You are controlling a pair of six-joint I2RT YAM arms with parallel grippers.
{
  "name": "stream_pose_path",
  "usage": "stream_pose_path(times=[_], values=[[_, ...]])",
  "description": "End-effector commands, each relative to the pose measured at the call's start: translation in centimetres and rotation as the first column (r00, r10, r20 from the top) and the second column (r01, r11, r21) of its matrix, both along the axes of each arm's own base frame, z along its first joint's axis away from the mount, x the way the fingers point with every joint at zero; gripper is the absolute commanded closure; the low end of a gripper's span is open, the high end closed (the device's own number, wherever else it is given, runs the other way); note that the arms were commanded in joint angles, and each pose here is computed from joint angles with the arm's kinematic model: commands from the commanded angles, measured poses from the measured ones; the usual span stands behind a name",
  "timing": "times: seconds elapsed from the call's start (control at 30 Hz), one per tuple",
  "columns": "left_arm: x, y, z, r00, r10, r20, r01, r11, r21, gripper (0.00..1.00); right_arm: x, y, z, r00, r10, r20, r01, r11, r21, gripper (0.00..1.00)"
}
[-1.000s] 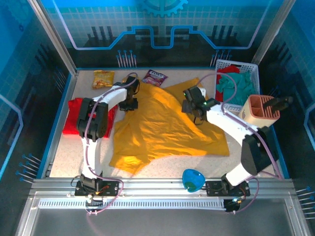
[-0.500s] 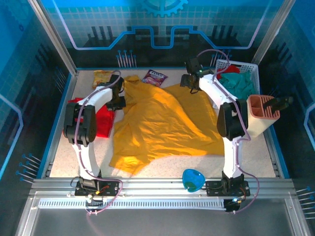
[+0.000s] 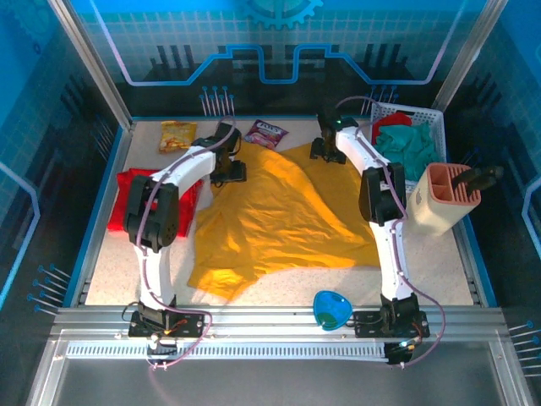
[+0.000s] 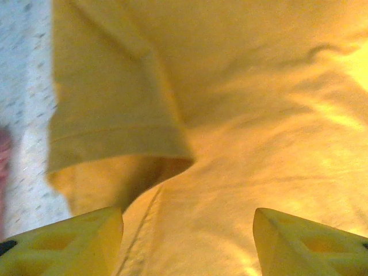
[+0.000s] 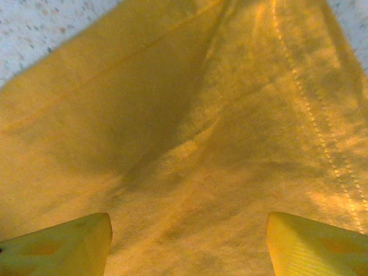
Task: Fold and stack the t-shirts
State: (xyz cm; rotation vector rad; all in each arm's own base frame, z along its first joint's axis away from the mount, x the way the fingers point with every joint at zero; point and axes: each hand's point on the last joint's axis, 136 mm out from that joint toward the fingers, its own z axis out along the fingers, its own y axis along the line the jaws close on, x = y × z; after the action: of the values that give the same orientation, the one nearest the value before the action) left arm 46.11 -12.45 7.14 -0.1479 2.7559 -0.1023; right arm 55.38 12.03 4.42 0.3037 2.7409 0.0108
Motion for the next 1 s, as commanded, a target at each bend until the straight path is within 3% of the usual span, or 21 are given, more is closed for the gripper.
stream_pose_path(times=[0.0,0.2,0.37,0.63,0.97], values=[[0.9,0.0,-1.6,1.000,0.019,-0.007,-0.019,0.999,0.043,0.41,-0.2,-0.3,-0.7,0.999,0.013,-0.033,-0.013,1.000,0.004,0.29],[1.5,1.3,-3.3,0.998,0.039,-0.059,-0.030,0.990,0.141,0.63,-0.1,-1.2,-2.2,0.997,-0.012,-0.083,0.013,1.000,0.012,0.30],[0.9,3.3,-3.4,0.995,0.069,-0.076,-0.054,0.982,0.180,0.82,-0.3,-3.5,-2.7,0.990,-0.085,-0.109,0.079,0.995,-0.056,0.31],[-0.6,7.3,-0.9,0.989,0.145,-0.037,-0.139,0.982,0.129,0.88,-0.3,-7.9,-2.7,0.968,-0.232,-0.092,0.222,0.969,-0.104,0.34],[-1.0,12.5,0.4,0.963,0.269,-0.026,-0.266,0.959,0.095,0.90,-0.2,-10.3,-2.2,0.949,-0.310,-0.062,0.302,0.946,-0.114,0.35]])
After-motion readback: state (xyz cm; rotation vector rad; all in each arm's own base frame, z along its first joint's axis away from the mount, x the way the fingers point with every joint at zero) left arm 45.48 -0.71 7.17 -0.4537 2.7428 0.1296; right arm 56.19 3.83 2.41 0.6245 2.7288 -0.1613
